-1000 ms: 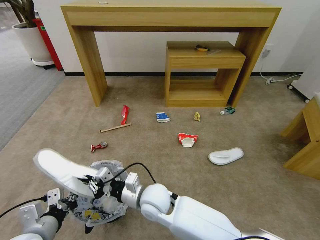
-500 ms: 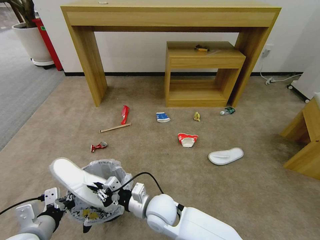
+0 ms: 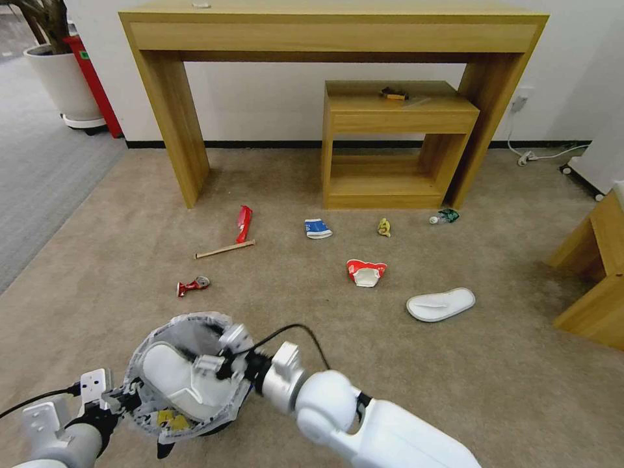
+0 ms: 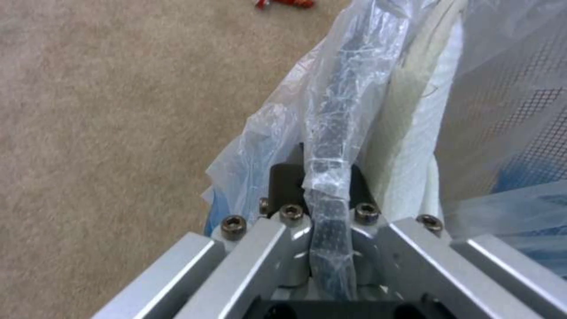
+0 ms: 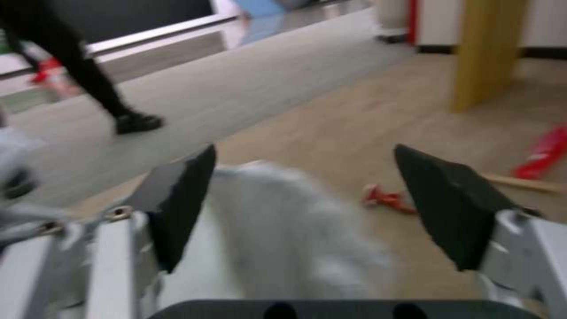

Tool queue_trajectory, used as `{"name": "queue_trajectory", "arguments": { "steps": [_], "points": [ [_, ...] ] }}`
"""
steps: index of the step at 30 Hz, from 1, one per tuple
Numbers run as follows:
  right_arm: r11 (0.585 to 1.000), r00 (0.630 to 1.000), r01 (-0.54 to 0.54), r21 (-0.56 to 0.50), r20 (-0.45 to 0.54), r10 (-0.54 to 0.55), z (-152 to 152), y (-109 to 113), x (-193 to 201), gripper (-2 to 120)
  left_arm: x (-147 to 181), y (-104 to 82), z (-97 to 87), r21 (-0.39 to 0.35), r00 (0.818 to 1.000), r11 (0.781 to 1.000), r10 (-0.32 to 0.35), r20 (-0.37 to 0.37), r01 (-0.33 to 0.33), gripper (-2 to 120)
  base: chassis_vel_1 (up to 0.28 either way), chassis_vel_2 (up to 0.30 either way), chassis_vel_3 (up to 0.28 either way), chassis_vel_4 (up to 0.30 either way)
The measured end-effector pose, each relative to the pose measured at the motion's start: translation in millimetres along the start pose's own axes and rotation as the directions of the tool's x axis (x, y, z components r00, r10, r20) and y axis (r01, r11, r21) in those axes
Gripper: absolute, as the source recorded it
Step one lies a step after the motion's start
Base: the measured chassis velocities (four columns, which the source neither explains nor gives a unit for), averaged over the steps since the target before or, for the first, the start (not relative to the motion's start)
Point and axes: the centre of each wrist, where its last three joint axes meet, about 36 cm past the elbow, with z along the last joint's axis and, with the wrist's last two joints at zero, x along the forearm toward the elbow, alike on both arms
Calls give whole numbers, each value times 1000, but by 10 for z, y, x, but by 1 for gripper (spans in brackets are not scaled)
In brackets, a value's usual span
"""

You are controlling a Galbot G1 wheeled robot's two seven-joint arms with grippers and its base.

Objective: Pick up the trash bin and place the garbage on the floor into it.

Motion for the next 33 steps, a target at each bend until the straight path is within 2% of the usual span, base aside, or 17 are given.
{"name": "queue_trajectory", "arguments": {
  "steps": [1, 3, 5, 6, 8, 9, 13, 17, 24, 33],
  "points": [
    [999, 999, -36, 8, 1, 36, -5, -105, 63, 89, 9, 23, 6, 1, 1000, 1000, -3, -2, 3, 0, 0, 0, 0, 0],
    [998, 998, -61, 12, 1, 61, -6, -181, 114, 93, 15, 39, 9, 1, 1000, 1000, -5, -4, 5, 0, 0, 0, 0, 0],
    [991, 991, -132, 29, -6, 133, 8, -417, 293, 99, 23, 84, 10, 3, 1000, 1000, -11, -5, 11, 0, 0, 0, 0, 0],
    [991, 991, -132, 29, -6, 133, 8, -417, 293, 99, 23, 84, 10, 3, 1000, 1000, -11, -5, 11, 0, 0, 0, 0, 0],
    [976, 977, -211, 61, -14, 212, 54, -685, 521, 100, 30, 133, 4, 15, 1000, 1000, -13, -3, 13, 0, 0, 0, 0, 0],
    [976, 977, -211, 61, -14, 212, 54, -685, 521, 100, 30, 133, 4, 15, 1000, 1000, -13, -3, 13, 0, 0, 0, 0, 0],
    [943, 946, -323, 78, -20, 325, 181, -996, 804, 100, 37, 211, 2, 37, 1000, 999, -15, -2, 15, 0, 0, 0, 0, 0],
    [917, 918, -392, 74, -38, 395, 324, -1141, 1060, 100, 50, 232, 0, 36, 1000, 999, -12, -4, 13, 0, 0, 0, 0, 0],
    [881, 880, -466, 78, -59, 471, 527, -1222, 1413, 100, 33, 200, 9, 32, 1000, 999, -2, -7, 3, 0, 0, 0, 0, 0],
    [855, 855, -512, 87, -46, 517, 524, -1352, 1604, 100, 9, 172, 28, 19, 1000, 1000, 4, -17, -3, 0, -91, -94, 105, 96]
  ]
}}
